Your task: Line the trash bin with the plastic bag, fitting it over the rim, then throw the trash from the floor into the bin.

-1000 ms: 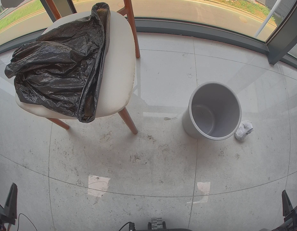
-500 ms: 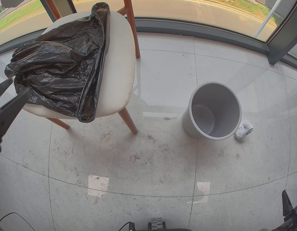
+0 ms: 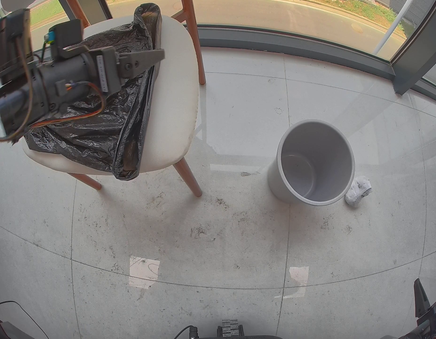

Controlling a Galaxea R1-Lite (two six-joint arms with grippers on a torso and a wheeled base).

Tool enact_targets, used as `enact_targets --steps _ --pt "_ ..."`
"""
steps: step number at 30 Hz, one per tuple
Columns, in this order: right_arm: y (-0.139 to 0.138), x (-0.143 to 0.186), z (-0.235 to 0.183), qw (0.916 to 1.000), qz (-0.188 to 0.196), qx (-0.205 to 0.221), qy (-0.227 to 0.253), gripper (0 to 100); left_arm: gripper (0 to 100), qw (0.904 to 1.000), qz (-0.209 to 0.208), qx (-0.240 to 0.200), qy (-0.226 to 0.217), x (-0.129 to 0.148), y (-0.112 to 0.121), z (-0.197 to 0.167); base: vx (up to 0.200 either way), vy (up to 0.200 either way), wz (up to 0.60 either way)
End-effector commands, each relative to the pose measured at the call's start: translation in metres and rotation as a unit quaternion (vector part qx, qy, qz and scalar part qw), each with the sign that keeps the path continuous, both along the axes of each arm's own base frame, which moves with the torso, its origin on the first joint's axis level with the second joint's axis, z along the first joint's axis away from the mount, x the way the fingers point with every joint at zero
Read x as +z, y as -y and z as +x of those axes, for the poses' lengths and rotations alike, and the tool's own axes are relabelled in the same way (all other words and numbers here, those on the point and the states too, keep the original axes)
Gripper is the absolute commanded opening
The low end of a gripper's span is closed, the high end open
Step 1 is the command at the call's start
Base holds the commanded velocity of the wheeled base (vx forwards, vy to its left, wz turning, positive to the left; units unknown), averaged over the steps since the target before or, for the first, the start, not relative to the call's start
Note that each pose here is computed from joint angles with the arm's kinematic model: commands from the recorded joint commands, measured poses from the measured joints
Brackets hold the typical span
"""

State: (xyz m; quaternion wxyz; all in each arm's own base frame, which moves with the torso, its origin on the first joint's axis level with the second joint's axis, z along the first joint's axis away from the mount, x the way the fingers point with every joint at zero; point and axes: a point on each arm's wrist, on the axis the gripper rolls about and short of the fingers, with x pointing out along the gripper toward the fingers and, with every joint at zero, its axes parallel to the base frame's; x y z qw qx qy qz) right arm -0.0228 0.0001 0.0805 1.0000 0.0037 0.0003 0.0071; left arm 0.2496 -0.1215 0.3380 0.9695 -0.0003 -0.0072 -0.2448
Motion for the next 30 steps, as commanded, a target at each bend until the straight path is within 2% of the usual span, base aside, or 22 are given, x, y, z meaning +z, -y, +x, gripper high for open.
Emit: enact_targets --steps 1,6,18,19,30 --pt "0.000 -0.005 0.001 1.0000 0.000 0.001 -0.007 100 100 0.9988 0.014 0.024 -0.039 -0.009 0.021 0.029 0.000 0.000 0.00" --pt "0.000 -0.005 0.001 1.0000 0.000 0.001 -0.007 100 100 0.9965 0.023 0.064 -0.049 -0.016 0.023 0.035 0.000 0.000 0.00" --pt "0.000 -0.004 0.001 1.0000 0.000 0.001 -0.006 100 100 0.9945 0.046 0.079 -0.051 -0.025 0.028 0.046 0.000 0.000 0.00" --pt "0.000 -0.004 0.001 1.0000 0.000 0.001 -0.005 100 0 0.9944 0.045 0.082 -0.050 -0.025 0.028 0.046 0.000 0.000 0.00" --pt "0.000 -0.005 0.001 1.0000 0.001 0.001 -0.005 100 0 0.9936 0.036 0.091 -0.056 -0.026 0.021 0.047 0.000 0.000 0.00"
